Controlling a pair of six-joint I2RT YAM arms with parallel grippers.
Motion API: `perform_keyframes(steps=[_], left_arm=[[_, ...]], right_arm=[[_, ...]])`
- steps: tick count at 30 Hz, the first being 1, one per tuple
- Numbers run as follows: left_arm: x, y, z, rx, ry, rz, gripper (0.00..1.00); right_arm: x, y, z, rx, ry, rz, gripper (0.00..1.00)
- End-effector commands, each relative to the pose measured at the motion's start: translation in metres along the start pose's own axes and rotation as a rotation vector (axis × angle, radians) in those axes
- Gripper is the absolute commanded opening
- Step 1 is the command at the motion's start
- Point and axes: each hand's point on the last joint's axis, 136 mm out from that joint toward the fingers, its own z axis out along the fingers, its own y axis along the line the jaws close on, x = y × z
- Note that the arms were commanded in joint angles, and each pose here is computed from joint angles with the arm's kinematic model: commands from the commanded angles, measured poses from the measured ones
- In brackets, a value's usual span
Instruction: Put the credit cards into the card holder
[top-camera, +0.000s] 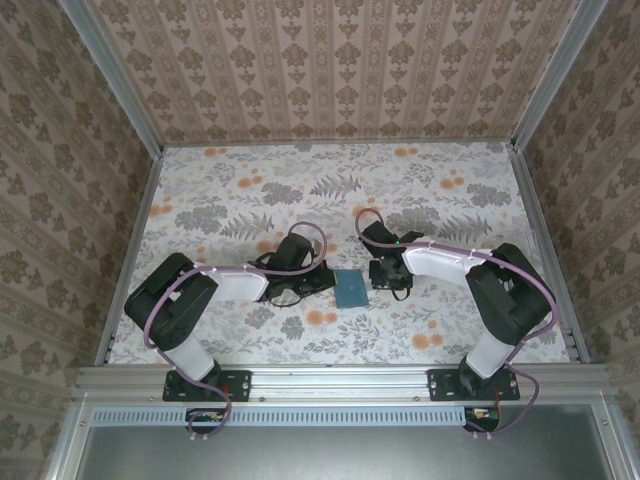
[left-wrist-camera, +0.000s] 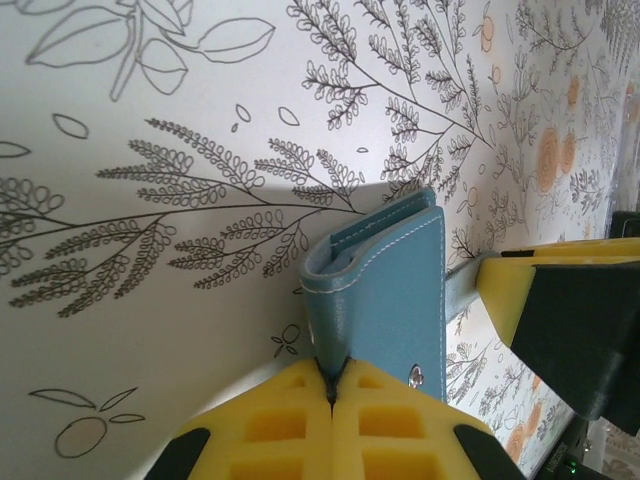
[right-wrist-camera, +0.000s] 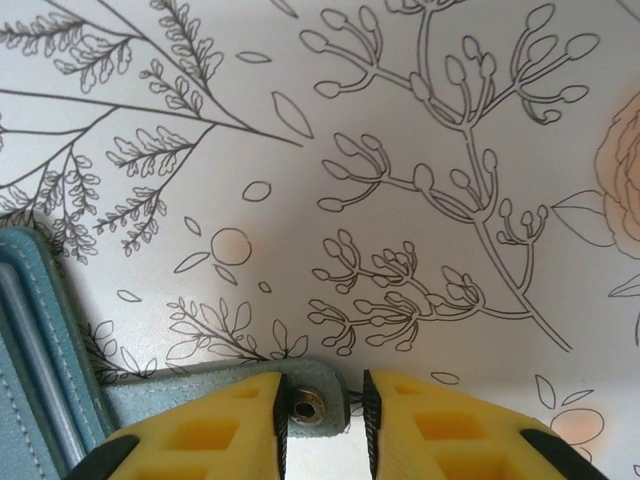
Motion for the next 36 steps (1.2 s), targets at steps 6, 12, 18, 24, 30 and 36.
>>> perform_keyframes(steps=[6, 12, 18, 24, 30, 36], left_arm=[[-0.002, 0.01, -0.004, -0.06, 0.014, 0.017, 0.0], [-0.004, 0.008, -0.007, -0.096, 0.029, 0.06, 0.07], [-0.01, 0.001, -0.016, -0.136, 0.021, 0.105, 0.29], [-0.015, -0.005, -0.027, -0.162, -0.006, 0.134, 0.53], [-0.02, -0.014, -0.031, -0.164, -0.019, 0.162, 0.64], [-0.024, -0.025, -0.038, -0.145, -0.046, 0.19, 0.69]], right_arm=[[0.011, -0.006, -0.009, -0.058, 0.045, 0.05, 0.3], [-0.009, -0.014, -0.056, -0.082, -0.085, 0.066, 0.38], [-0.037, -0.062, -0.126, -0.053, -0.306, 0.163, 0.53], [-0.052, -0.147, -0.169, 0.036, -0.448, 0.345, 0.62], [-0.063, -0.226, -0.178, 0.057, -0.435, 0.555, 0.63], [-0.056, -0.307, -0.176, 0.205, -0.4, 0.776, 0.8]])
